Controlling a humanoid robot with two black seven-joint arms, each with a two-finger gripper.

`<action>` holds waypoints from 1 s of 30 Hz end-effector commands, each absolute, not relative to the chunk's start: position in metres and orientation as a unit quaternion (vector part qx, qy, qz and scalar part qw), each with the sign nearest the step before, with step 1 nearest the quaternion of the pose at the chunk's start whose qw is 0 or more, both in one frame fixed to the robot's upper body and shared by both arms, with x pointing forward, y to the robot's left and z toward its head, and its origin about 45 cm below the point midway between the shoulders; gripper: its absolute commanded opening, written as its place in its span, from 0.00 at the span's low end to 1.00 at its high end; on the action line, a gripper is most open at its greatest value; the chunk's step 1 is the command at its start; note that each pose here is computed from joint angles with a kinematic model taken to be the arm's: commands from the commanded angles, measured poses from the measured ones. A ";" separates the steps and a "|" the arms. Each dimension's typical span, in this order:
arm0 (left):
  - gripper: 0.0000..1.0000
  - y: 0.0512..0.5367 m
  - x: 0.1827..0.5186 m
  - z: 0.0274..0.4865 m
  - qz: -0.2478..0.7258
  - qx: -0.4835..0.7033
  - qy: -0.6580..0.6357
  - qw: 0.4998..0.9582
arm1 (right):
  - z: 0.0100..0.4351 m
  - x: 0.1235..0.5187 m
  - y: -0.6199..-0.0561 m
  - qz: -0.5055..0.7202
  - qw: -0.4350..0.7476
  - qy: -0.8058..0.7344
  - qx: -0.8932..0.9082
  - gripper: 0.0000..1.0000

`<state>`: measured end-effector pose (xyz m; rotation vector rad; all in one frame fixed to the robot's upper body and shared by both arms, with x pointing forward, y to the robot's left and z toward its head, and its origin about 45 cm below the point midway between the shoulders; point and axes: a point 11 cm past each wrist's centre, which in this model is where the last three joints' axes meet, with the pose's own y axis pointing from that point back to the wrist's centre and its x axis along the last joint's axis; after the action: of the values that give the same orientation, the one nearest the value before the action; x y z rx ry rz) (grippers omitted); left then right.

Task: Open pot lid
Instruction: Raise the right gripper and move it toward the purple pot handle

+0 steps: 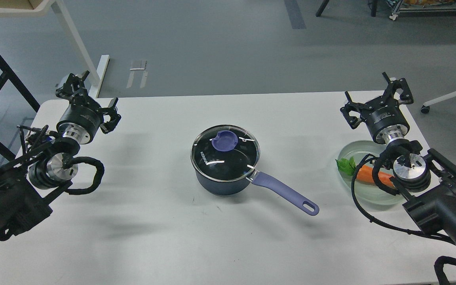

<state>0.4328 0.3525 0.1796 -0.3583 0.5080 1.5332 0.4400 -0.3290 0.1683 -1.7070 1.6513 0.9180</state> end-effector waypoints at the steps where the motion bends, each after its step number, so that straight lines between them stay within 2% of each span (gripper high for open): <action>1: 0.99 0.358 0.434 0.185 0.687 -0.168 0.222 0.671 | 0.170 0.441 -0.327 0.344 0.293 0.618 -0.643 1.00; 11: 0.99 0.366 0.436 0.189 0.702 -0.164 0.215 0.659 | 0.176 0.443 -0.329 0.338 0.289 0.622 -0.644 1.00; 16: 0.99 0.374 0.434 0.197 0.701 -0.168 0.208 0.661 | 0.211 0.452 -0.353 0.289 0.251 0.632 -0.674 1.00; 21: 0.99 0.385 0.435 0.204 0.705 -0.169 0.202 0.658 | 0.255 0.459 -0.361 0.213 0.158 0.621 -0.737 1.00; 30: 0.99 0.384 0.436 0.208 0.702 -0.168 0.198 0.663 | 0.305 0.469 -0.322 0.048 -0.032 0.583 -0.811 1.00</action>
<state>0.4358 0.3840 0.2069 -0.3798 0.4498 1.5872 0.4695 -0.3337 0.2921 -2.4454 1.8668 0.3209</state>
